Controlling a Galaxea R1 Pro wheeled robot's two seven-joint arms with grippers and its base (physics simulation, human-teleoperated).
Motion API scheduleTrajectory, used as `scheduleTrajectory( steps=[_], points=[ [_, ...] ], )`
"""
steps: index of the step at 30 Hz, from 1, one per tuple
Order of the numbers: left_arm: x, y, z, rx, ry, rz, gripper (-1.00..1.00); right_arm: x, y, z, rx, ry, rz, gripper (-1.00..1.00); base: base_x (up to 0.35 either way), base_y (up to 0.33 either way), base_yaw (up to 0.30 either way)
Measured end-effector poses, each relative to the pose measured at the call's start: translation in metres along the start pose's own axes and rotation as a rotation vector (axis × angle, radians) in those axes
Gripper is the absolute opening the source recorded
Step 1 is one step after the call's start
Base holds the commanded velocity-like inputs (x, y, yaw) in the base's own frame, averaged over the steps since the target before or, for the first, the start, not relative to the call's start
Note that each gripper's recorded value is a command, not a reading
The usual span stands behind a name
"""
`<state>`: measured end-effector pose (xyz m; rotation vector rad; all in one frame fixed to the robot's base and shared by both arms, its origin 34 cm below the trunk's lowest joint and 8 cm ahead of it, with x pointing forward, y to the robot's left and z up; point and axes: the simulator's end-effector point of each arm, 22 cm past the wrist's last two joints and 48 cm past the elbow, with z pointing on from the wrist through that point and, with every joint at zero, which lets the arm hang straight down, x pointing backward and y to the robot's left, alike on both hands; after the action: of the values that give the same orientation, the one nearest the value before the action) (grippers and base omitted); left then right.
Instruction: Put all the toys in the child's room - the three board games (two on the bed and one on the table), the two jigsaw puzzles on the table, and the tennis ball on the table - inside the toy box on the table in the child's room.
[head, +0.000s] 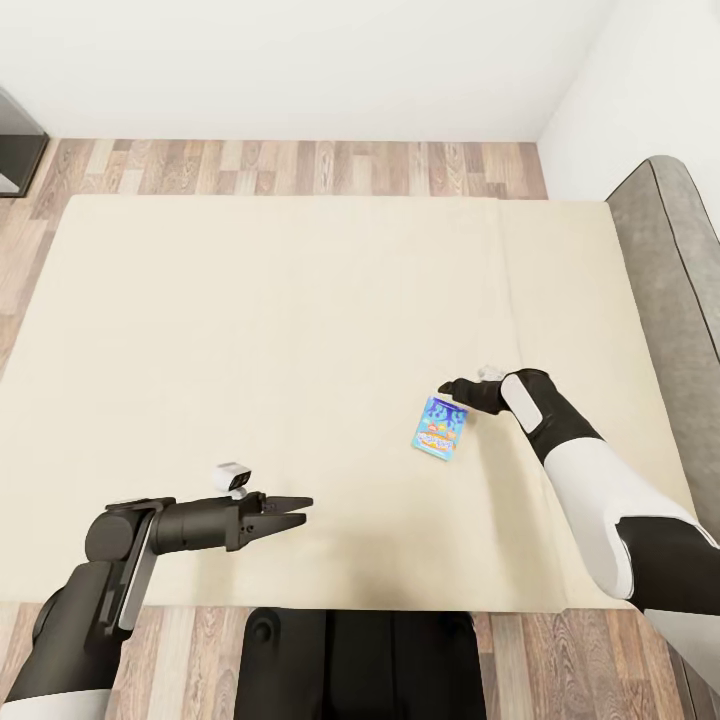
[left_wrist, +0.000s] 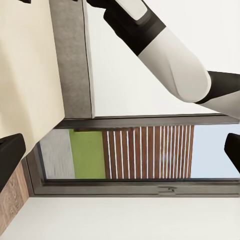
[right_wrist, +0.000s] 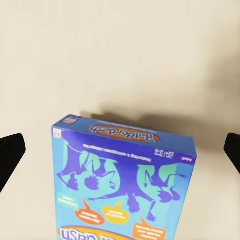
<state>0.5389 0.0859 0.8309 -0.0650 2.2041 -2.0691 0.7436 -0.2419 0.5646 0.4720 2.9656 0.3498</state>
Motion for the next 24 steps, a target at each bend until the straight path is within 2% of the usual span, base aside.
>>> scheduleTrajectory(
  steps=[24],
  points=[
    [0.000, -0.002, 0.001, 0.006, 0.000, 0.002, 1.00, -0.010, 0.001, -0.001, -0.001, -0.039, 0.000, 1.00, 0.000, 0.000, 0.000]
  ],
)
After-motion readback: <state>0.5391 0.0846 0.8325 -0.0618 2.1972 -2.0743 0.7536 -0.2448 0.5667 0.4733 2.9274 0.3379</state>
